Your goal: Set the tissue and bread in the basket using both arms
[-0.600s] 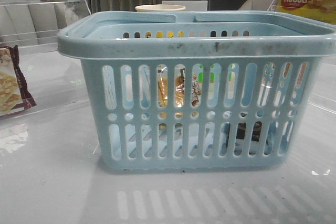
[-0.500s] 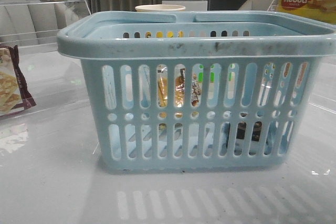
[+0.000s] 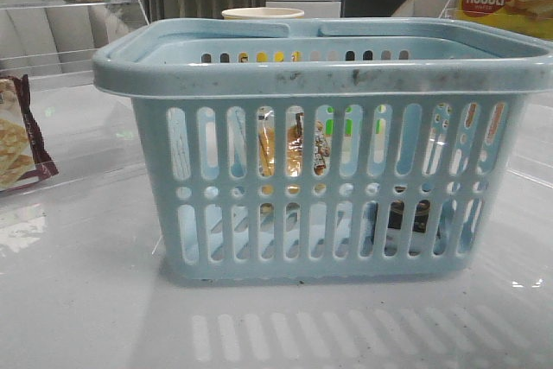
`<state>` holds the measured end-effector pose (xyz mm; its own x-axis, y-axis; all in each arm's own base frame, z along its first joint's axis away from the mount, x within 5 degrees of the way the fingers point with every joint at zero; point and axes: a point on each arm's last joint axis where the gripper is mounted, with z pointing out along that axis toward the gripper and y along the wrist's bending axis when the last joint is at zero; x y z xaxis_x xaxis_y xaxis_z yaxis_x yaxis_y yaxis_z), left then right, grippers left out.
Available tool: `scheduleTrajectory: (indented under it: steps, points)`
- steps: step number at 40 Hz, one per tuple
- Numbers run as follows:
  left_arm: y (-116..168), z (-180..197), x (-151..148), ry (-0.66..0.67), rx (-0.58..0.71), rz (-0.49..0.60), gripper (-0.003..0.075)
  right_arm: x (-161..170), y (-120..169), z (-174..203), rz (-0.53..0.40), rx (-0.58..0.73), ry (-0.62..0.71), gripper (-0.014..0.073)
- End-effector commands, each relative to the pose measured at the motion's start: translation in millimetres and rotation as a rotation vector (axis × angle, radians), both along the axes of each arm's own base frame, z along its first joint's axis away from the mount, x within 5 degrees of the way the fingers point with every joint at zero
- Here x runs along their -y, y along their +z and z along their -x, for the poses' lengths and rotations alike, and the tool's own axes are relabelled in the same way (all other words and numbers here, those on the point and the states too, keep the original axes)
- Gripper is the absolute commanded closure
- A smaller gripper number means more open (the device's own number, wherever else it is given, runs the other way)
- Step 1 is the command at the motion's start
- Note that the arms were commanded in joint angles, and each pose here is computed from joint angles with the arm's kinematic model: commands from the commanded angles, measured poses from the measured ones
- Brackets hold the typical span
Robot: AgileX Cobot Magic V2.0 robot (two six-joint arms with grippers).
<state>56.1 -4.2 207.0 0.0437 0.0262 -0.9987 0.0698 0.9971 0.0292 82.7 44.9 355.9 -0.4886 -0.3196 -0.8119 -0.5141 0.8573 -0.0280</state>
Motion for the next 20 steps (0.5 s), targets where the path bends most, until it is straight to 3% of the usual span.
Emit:
scheduleTrajectory:
  steps: [1,20]
  points:
    - [10.2,2.5,-0.7,0.006,0.119,-0.010,0.0629,-0.4,12.8,-2.0,-0.039,0.078,-0.008,0.0538]
    - [10.2,2.5,-0.2,-0.005,0.119,-0.010,0.0629,-0.3,12.3,-1.7,-0.036,0.072,-0.007,0.0538]
